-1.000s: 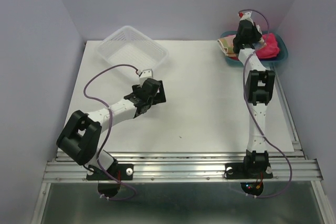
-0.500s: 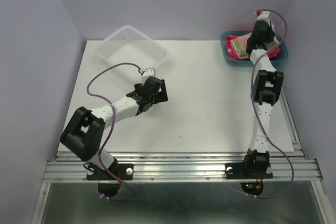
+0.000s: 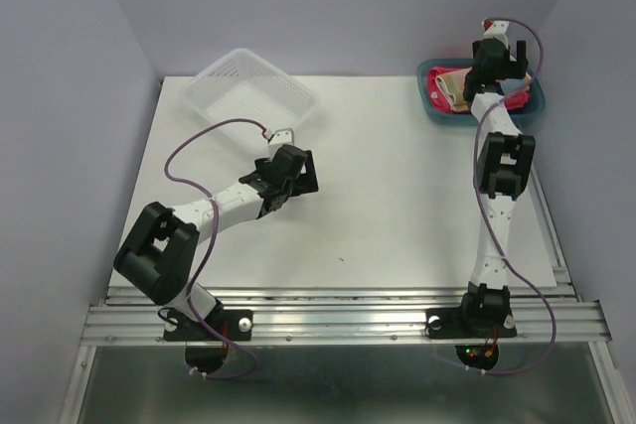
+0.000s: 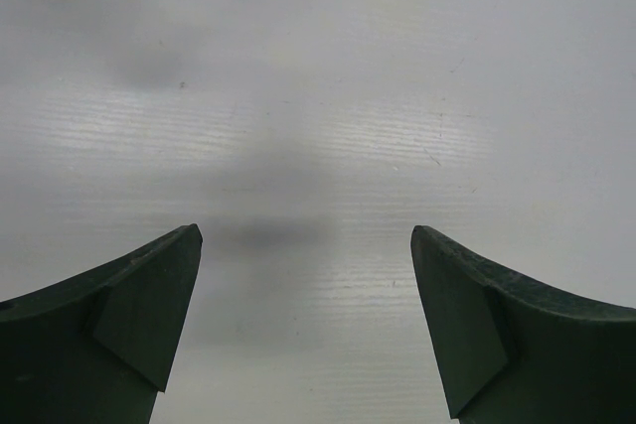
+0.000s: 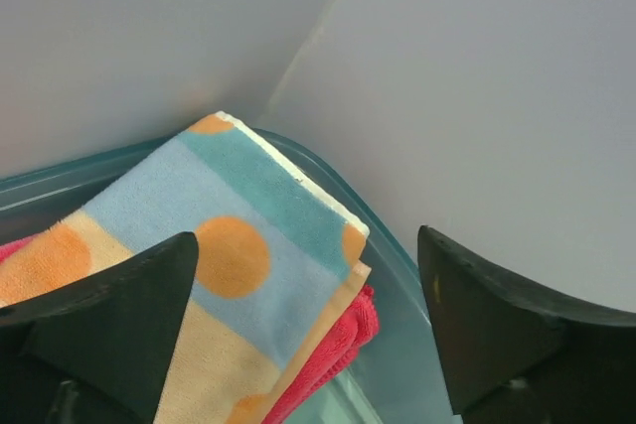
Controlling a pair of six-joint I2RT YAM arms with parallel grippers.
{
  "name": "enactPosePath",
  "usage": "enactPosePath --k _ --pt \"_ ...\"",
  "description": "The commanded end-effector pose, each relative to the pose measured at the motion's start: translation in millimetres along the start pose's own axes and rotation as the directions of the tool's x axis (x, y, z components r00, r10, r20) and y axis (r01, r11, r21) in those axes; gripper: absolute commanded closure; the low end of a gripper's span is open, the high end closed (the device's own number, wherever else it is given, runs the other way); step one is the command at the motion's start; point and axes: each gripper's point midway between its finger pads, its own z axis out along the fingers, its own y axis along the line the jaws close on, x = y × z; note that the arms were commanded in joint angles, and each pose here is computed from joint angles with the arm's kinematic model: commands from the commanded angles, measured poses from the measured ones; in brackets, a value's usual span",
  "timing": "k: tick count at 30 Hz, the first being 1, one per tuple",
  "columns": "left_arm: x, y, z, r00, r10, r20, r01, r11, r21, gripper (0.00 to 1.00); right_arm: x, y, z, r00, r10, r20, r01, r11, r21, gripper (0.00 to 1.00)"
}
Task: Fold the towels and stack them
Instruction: Neatly place the folded towel into the bin
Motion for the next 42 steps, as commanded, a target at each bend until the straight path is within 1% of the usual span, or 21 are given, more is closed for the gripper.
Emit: enactPosePath --k 1,7,11,13,14,15,16,17,18,19,20,22,23,24,25,27,29,31,32,39,42 --pt "-21.1 -5.8 -7.4 0.998 -0.029 0.054 0.028 0.999 0.02 0.01 -43.3 -30.6 -10.2 0.99 0.132 0.046 -0.134 0.99 0.046 0.0" --pt "-32.3 -6.8 -22.9 0.994 -0.058 0.096 0.054 0.997 0.053 0.01 -43.9 -28.7 -42.9 0.95 0.307 -0.056 -0.311 0.948 -0.07 0.0" --pt "-56.7 -8.9 -51.8 0.978 -0.103 0.18 0.085 0.991 0.107 0.01 -61.8 -29.6 -91.4 0.856 0.509 -0.084 -0.514 0.827 -0.228 0.0" --pt "-59.8 -3.5 -62.7 0.971 -0.116 0.208 0.095 0.989 0.111 0.01 -70.2 -47.7 -124.9 0.823 0.561 -0.094 -0.565 0.785 -0.254 0.0" --pt "-69.0 -2.8 -77.5 0.96 -0.142 0.243 0.11 0.984 0.139 0.01 -72.3 -53.4 -136.4 0.79 0.604 -0.108 -0.61 0.753 -0.248 0.0" --pt "-64.5 3.3 -80.2 0.958 -0.151 0.246 0.121 0.984 0.133 0.01 -49.8 -48.5 -150.9 0.788 0.595 -0.158 -0.616 0.751 -0.24 0.0" --pt "-73.0 7.4 -94.2 0.942 -0.179 0.284 0.141 0.979 0.149 0.01 -70.4 -71.1 -172.2 0.734 0.661 -0.153 -0.676 0.694 -0.248 0.0" --pt "-73.8 11.3 -99.3 0.937 -0.186 0.296 0.147 0.978 0.149 0.01 -67.9 -77.4 -183.2 0.737 0.656 -0.162 -0.674 0.694 -0.253 0.0" --pt "-74.9 15.4 -104.8 0.929 -0.209 0.306 0.17 0.974 0.15 0.01 -64.7 -81.7 -196.6 0.696 0.693 -0.19 -0.717 0.652 -0.248 0.0" --pt "-71.8 24.8 -107.4 0.924 -0.215 0.318 0.183 0.975 0.126 0.01 -53.4 -91.0 -219.5 0.68 0.699 -0.224 -0.733 0.633 -0.249 0.0" --pt "-75.8 30.9 -119.3 0.912 -0.233 0.339 0.199 0.971 0.132 0.01 -49.1 -95.5 -233.3 0.639 0.728 -0.25 -0.769 0.591 -0.244 0.0" --pt "-71.3 42.4 -126.0 0.902 -0.252 0.35 0.225 0.967 0.117 0.01 -40.0 -102.0 -255.7 0.601 0.748 -0.28 -0.798 0.547 -0.252 0.0" --pt "-76.7 47.9 -135.8 0.879 -0.291 0.379 0.261 0.957 0.13 0.01 -28.4 -108.0 -279.5 0.559 0.767 -0.316 -0.828 0.498 -0.255 0.0" --pt "-71.9 52.6 -136.7 0.874 -0.302 0.38 0.274 0.953 0.127 0.01 -22.6 -110.0 -290.1 0.534 0.776 -0.336 -0.844 0.471 -0.256 0.0" --pt "-71.7 55.6 -142.6 0.865 -0.318 0.388 0.285 0.948 0.141 0.01 7.3 -100.9 -307.6 0.53 0.746 -0.404 -0.848 0.468 -0.247 0.0" --pt "-62.6 59.0 -141.8 0.868 -0.325 0.376 0.29 0.945 0.149 0.01 10.3 -111.9 -335.8 0.495 0.755 -0.43 -0.868 0.415 -0.271 0.0" --pt "-56.3 62.7 -143.6 0.862 -0.346 0.371 0.307 0.938 0.16 0.01 35.5 -110.3 -363.6 0.479 0.729 -0.488 -0.878 0.39 -0.279 0.0" --pt "-54.4 66.0 -145.0 0.856 -0.355 0.375 0.317 0.935 0.161 0.01 49.5 -110.3 -376.6 0.481 0.717 -0.505 -0.876 0.384 -0.291 0.0" --pt "-55.0 66.5 -148.1 0.851 -0.365 0.378 0.322 0.931 0.172 0.01 70.4 -108.3 -382.9 0.489 0.7 -0.521 -0.872 0.408 -0.271 0.0" --pt "-53.8 69.0 -155.9 0.838 -0.394 0.377 0.343 0.919 0.196 0.01 83.3 -122.0 -398.9 0.518 0.714 -0.47 -0.855 0.416 -0.31 0.0" --pt "-49.8 74.6 -156.9 0.836 -0.402 0.374 0.36 0.915 0.18 0.01 84.5 -121.2 -400.2 0.506 0.719 -0.478 -0.862 0.404 -0.305 0.0"
